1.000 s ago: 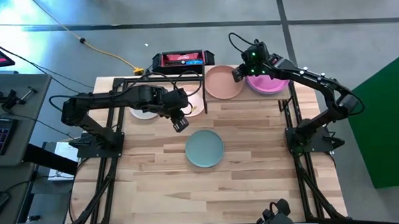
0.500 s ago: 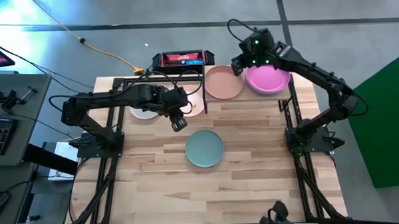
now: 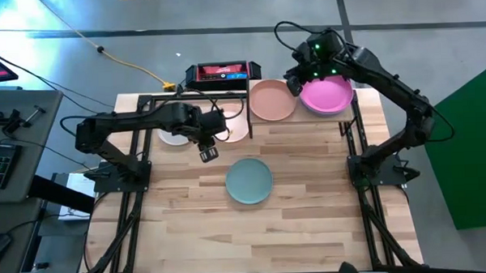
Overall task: Place and stack plates onto a shelf
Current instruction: Stack the white plate on the brown plate on the shelf
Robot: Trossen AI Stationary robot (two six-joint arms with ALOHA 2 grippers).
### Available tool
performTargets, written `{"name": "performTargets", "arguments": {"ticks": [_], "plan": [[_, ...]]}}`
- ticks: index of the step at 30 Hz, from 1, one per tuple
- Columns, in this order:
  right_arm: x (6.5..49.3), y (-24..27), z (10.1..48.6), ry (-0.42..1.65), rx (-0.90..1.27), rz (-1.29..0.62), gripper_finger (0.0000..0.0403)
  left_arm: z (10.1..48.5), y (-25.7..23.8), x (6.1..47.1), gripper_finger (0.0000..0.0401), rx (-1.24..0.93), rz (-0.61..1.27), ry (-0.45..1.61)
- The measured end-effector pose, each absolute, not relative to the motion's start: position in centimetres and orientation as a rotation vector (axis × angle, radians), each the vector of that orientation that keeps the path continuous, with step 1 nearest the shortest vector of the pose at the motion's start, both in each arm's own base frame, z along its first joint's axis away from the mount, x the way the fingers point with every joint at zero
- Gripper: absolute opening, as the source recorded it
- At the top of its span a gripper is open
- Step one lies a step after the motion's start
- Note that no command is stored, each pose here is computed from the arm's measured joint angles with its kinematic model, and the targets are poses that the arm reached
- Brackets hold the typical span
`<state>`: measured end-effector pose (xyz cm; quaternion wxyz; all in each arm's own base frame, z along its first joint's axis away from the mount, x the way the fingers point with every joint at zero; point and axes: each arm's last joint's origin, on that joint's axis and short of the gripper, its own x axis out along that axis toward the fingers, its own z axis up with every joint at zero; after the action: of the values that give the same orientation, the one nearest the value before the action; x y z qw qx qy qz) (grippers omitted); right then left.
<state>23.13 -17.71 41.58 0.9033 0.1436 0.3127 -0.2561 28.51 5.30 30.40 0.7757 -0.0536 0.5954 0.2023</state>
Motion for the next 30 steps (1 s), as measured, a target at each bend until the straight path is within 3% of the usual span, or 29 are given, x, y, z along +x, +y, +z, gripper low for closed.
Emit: {"name": "performTargets", "arguments": {"ticks": [4, 14, 30], "plan": [[23.0, -17.1, 41.0, 0.711, 0.341, -0.469, 0.0103, 28.2, 6.1, 27.9, 0.0115, -0.131, 0.452, 1.357], [22.4, -16.5, 38.8, 0.887, 0.396, -0.441, 0.0105, 23.5, 9.5, 25.5, 0.0115, -0.307, 0.547, 1.456], [22.3, -16.5, 38.6, 0.905, 0.373, -0.425, 0.0105, 20.1, 13.3, 22.8, 0.0115, -0.462, 0.675, 1.436]]}}
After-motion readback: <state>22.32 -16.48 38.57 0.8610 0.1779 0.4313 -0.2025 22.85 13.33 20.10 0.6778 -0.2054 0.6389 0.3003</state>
